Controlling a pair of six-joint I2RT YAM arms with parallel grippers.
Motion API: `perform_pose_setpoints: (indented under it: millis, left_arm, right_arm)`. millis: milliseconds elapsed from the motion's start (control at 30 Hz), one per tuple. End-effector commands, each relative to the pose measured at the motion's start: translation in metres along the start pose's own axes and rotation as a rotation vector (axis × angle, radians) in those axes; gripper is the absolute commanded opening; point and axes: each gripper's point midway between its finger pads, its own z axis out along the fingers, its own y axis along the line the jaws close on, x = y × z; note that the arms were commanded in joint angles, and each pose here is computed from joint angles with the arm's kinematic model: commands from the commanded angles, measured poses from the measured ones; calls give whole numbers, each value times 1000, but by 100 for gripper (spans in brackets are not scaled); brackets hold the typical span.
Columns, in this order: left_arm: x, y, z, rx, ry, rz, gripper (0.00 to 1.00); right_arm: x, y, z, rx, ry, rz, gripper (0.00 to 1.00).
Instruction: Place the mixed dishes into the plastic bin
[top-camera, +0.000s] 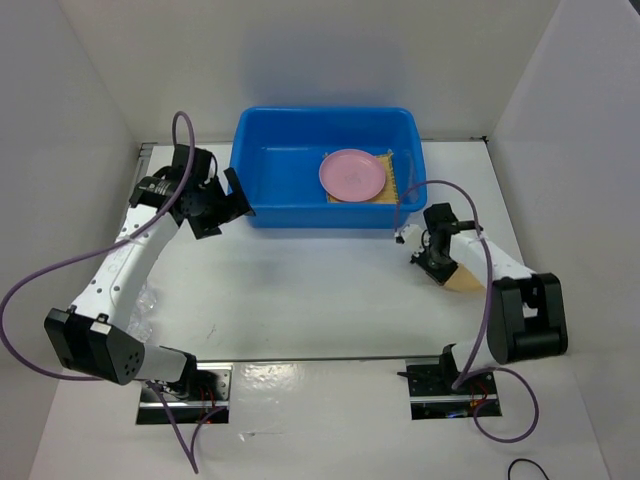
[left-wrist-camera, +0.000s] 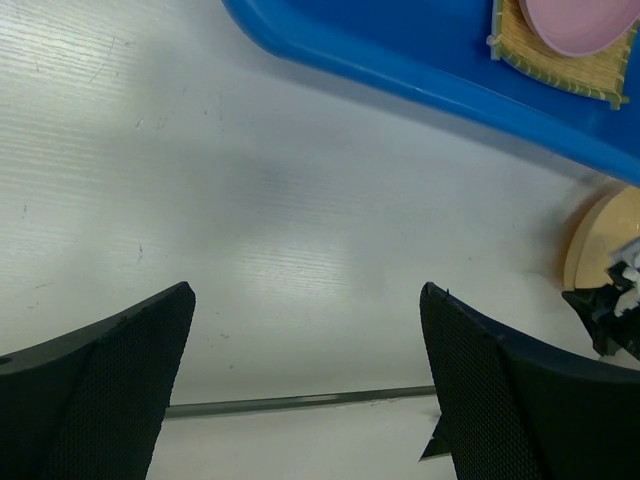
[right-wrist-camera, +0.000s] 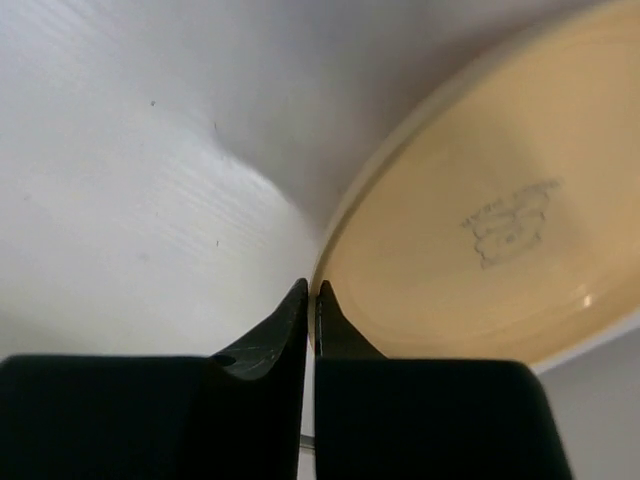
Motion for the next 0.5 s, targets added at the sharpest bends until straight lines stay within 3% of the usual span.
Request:
perform_pose_setpoints:
  millis: [0,267,433,467]
  left_arm:
    - [-5,0,1,29,-12,15,100]
    - [-9,5,5,40,-15,3,100]
    - [-10,7,7,44,-14,15,100]
    - [-9,8,10,38,-7,14,100]
  right_arm:
    - [-9,-4,-39,53,-108,37,0]
    - [-9,-61,-154,473,-281,147,0]
    - [-22,-86,-212,601,-371,166,0]
    - [-38,-89,-234,617,-436,150,0]
